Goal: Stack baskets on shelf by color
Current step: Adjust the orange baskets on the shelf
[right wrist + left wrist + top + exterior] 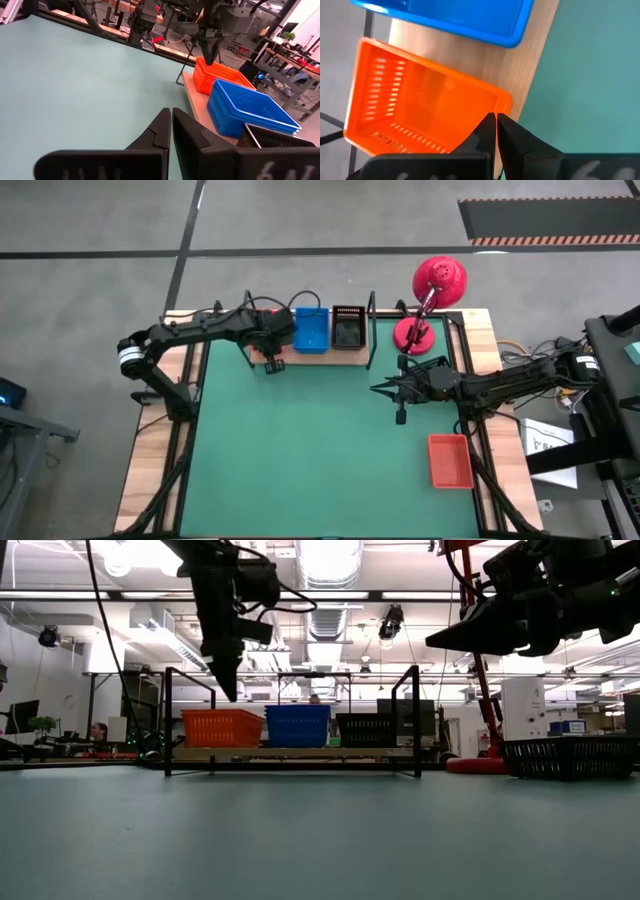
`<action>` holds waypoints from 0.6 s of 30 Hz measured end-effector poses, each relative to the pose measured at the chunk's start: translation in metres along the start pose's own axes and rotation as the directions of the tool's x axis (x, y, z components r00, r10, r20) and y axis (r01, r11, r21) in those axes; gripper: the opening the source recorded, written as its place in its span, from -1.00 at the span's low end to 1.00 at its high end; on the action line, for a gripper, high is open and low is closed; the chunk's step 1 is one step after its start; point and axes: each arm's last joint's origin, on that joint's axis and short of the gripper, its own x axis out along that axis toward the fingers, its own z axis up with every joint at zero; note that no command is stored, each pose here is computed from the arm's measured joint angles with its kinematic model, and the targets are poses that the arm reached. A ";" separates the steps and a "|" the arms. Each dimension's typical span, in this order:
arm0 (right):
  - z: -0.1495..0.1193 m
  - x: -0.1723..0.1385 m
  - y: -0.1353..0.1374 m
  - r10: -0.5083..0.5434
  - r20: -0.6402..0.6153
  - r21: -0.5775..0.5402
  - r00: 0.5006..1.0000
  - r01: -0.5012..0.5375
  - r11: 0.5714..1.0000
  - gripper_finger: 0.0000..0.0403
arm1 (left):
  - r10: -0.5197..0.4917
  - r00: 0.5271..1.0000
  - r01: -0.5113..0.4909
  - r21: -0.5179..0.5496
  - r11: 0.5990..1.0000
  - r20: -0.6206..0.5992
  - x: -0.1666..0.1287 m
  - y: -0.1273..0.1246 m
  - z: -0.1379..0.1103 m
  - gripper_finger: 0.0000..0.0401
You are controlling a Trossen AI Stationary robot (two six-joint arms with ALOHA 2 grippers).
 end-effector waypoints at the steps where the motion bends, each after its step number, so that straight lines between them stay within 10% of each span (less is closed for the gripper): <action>1: 0.000 0.000 0.000 0.000 0.000 -0.001 1.000 0.000 1.000 -0.96 | 0.001 1.000 -0.001 0.005 1.000 0.005 0.000 0.000 0.001 -1.00; 18: 0.000 0.000 0.000 0.000 0.000 -0.013 1.000 0.000 1.000 -0.96 | 0.066 0.995 -0.063 -0.039 0.997 0.073 0.015 0.005 0.001 -1.00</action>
